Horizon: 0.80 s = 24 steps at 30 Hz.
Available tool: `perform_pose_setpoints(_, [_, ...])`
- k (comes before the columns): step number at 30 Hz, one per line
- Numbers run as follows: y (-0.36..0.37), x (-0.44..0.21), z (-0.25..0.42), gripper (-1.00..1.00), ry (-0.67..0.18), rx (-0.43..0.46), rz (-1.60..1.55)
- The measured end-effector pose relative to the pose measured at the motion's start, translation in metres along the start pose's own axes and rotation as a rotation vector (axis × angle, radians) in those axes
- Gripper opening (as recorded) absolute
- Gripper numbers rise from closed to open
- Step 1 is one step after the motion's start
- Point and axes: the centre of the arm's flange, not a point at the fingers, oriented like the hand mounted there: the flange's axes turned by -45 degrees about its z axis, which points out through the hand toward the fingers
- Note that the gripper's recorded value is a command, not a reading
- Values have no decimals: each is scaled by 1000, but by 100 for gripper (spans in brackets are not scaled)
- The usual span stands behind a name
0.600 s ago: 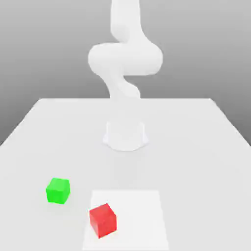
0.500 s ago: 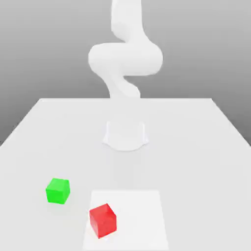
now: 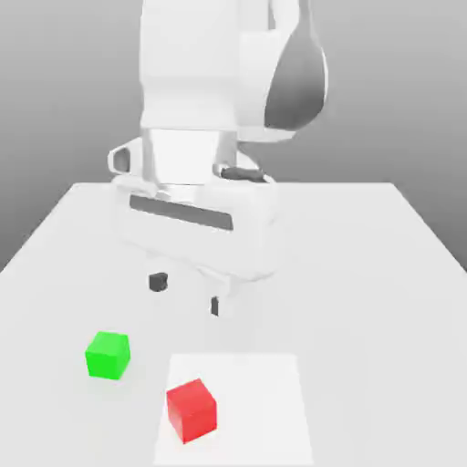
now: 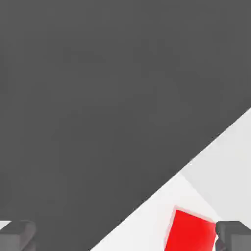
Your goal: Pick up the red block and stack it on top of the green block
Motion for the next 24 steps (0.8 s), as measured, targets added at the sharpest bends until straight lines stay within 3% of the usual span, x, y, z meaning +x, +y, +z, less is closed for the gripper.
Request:
perform_pose_setpoints(4, [27, -19, 73, 0, -89, -87, 158])
perform_pose_setpoints(9, [38, -30, 136, 0, -109, -110, 193])
perform_pose_setpoints(10, [39, -32, 148, -100, -110, -110, 194])
perform_pose_setpoints(17, [40, -33, 150, -100, -108, -109, 194])
perform_pose_setpoints(24, [41, -22, 89, -100, -103, -112, 146])
